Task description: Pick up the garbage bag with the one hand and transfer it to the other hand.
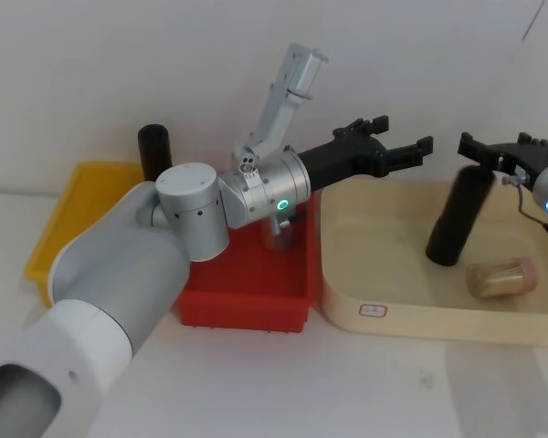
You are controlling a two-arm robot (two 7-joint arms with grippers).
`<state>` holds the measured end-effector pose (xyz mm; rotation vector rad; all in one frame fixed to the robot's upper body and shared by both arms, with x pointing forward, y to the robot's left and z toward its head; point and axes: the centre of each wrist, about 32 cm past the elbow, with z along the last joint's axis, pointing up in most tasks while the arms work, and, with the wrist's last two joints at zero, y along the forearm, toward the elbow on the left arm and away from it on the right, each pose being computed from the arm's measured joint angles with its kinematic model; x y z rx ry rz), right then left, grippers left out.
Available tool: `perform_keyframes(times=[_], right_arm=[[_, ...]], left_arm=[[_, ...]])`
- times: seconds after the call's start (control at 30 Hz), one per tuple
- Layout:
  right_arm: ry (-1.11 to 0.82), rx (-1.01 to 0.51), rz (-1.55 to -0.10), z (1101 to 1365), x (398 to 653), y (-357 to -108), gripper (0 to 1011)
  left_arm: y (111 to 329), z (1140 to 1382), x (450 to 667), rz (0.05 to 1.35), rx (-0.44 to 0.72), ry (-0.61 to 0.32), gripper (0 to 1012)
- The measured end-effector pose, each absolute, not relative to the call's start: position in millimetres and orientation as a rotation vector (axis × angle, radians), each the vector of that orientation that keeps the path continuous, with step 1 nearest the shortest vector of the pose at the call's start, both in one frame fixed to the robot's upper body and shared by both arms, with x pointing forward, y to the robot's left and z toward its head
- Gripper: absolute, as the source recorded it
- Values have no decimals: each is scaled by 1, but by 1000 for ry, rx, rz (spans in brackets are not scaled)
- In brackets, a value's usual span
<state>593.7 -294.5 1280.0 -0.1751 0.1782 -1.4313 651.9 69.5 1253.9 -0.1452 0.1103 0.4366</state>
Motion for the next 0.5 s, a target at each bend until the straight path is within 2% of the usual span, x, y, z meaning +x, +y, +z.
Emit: perform_keyframes(times=[0.5], right_arm=[[185,-168,-1446,1281,596,-300,1001]], left_arm=[[70,1254,652,437,-145,110,1001]])
